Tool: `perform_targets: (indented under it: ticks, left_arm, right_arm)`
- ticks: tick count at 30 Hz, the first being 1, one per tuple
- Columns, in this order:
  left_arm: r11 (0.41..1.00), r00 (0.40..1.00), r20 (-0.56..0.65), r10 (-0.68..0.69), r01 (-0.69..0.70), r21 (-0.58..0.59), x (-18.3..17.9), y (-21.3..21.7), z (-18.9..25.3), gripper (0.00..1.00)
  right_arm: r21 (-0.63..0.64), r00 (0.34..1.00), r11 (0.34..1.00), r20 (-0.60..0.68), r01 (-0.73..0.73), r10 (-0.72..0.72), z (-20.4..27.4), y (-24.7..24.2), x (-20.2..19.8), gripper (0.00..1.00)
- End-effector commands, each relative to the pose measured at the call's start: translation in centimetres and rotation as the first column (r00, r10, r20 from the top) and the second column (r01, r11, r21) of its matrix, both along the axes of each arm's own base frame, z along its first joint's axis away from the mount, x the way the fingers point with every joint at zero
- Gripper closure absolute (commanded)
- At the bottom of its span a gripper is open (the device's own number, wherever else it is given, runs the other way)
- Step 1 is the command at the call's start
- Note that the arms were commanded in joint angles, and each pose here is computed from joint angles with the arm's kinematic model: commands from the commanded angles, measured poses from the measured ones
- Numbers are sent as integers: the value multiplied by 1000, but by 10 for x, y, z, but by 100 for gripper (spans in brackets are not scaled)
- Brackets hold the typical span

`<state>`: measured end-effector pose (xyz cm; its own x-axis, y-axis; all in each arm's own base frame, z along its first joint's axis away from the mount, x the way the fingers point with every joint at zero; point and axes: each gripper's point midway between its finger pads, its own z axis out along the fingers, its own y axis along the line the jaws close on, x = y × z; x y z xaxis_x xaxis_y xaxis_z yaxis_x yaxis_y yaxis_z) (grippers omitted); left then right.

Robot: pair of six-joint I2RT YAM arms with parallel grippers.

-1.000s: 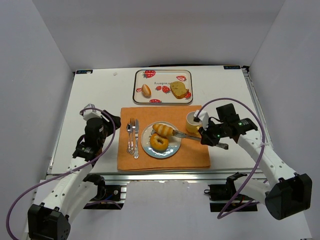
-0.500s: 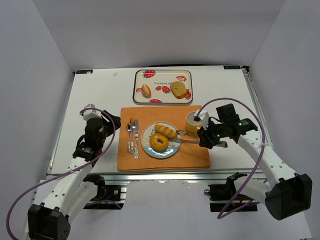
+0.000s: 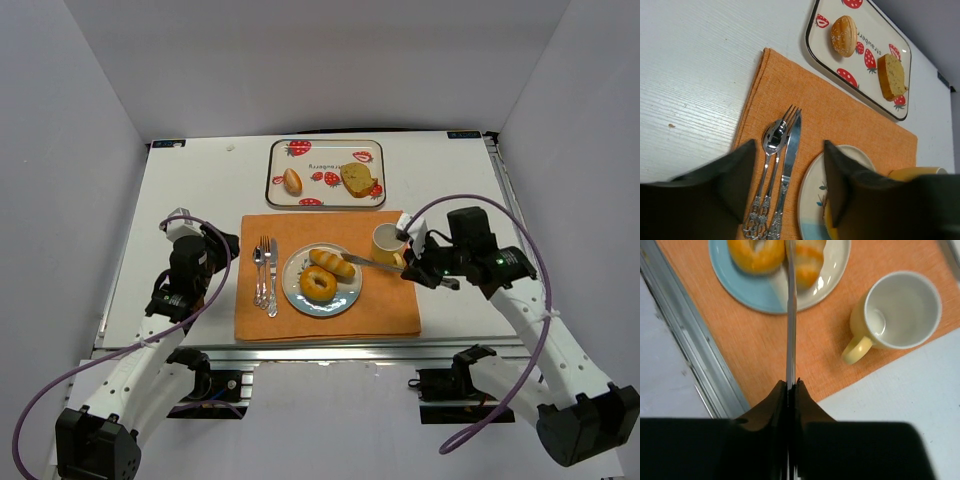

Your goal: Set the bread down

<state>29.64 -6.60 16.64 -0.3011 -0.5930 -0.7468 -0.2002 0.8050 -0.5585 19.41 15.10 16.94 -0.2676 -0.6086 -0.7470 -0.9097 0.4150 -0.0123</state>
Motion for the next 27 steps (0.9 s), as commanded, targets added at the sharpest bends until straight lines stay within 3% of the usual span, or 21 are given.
perform_targets:
  ticks: [1,2,3,5,6,8,9,10,13,16,19,22,23,25,26,27]
  left_arm:
    - [1000,999,38,-13,13,-13,2,-2,13,43]
    - [1000,999,39,-16,17,-16,2,-3,13,77]
    - [999,998,47,-30,31,-23,3,-6,15,96]
    - [998,996,61,-60,62,-32,4,-12,20,100]
    - [995,992,93,-87,91,-41,7,-17,27,100]
    - [981,977,121,-175,183,-58,6,-33,35,100]
    - [976,970,137,-201,211,-61,7,-39,39,93]
    - [958,953,136,-269,280,-65,4,-50,40,81]
    - [922,924,104,-367,376,-88,1,-68,33,45]
    - [900,904,112,-413,424,-101,1,-78,32,33]
    - [884,889,100,-447,457,-104,-3,-85,28,31]
    - [880,885,92,-456,464,-104,-7,-88,25,31]
    - [878,883,88,-461,468,-102,-8,-89,24,30]
    - [876,881,79,-467,473,-93,-10,-91,20,30]
    - [869,873,74,-482,487,-87,-13,-95,19,29]
    - [869,872,73,-484,489,-79,-13,-96,18,29]
  right_arm:
    - [139,980,988,196,-73,45,69,21,13,95]
    - [150,975,988,222,-45,11,78,20,20,100]
    - [200,967,980,251,-1,-50,93,24,33,100]
    - [235,944,963,270,129,-192,103,17,57,100]
    - [245,888,935,322,257,-328,110,2,82,100]
    - [263,815,861,292,435,-501,89,-18,102,100]
    - [252,706,777,325,577,-629,81,-46,118,100]
    - [302,636,725,348,619,-688,85,-57,129,100]
    - [309,528,610,312,730,-790,39,-98,145,100]
    - [224,499,533,193,816,-845,-21,-123,150,100]
    - [164,462,485,159,859,-873,-58,-141,157,100]
    - [124,461,481,158,868,-873,-85,-148,162,97]
    - [109,473,489,144,865,-869,-93,-148,161,83]
    - [45,500,506,102,861,-860,-116,-149,158,65]
    - [29,513,517,87,855,-854,-121,-147,156,50]
    - [-5,496,496,58,868,-867,-132,-157,151,42]
